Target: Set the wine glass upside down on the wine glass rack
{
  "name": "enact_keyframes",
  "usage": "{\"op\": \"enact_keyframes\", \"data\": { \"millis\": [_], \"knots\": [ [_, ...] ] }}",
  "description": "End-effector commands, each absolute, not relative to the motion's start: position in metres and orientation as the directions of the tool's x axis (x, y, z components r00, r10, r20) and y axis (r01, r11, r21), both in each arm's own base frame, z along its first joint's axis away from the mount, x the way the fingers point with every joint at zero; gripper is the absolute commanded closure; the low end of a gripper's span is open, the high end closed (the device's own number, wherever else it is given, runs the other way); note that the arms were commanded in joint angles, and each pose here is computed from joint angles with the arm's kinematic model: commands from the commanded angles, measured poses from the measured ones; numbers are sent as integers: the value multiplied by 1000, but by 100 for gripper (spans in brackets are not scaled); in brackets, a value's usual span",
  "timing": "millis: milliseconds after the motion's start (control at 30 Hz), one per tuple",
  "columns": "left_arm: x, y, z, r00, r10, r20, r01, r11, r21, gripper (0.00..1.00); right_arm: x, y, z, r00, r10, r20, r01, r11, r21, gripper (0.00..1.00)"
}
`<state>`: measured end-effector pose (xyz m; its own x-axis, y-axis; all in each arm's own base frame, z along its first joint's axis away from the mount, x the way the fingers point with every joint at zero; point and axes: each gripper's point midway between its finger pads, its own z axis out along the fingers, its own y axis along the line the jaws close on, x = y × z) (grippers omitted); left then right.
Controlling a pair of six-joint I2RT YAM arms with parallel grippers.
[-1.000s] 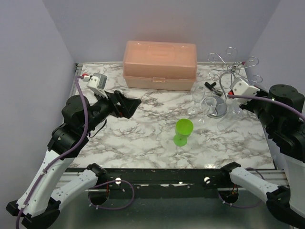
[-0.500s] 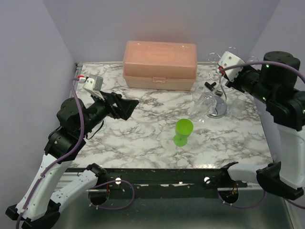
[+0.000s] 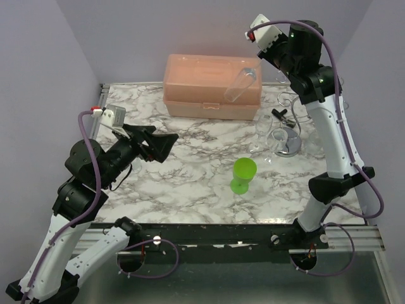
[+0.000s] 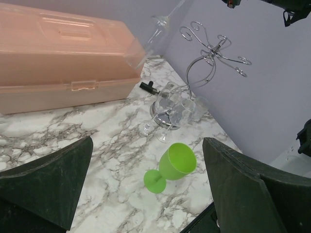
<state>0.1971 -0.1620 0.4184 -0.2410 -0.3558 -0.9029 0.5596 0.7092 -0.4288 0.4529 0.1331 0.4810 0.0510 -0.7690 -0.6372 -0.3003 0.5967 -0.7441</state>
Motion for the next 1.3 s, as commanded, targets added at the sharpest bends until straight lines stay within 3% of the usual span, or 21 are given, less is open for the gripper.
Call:
{"op": "enact_keyframes", "data": {
  "millis": [0, 267, 633, 1267],
  "knots": [
    [200, -153, 417, -211, -393, -895, 525, 727, -443, 2, 467, 94, 548, 90, -763, -640, -9, 642, -767, 100],
    [203, -153, 411, -213, -390, -896, 519, 732, -441, 2, 485, 29, 548, -9, -801, -598, 95, 595, -798, 100],
    [201, -154, 410, -217, -384, -897, 530, 726, -439, 1, 485, -15, 526, -107, -827, -551, 85, 545, -834, 100],
    [197, -149, 404, -222, -378, -899, 521, 734, -437, 1, 467, -14, 482, -126, -860, -495, -87, 506, -858, 100]
  ]
}}
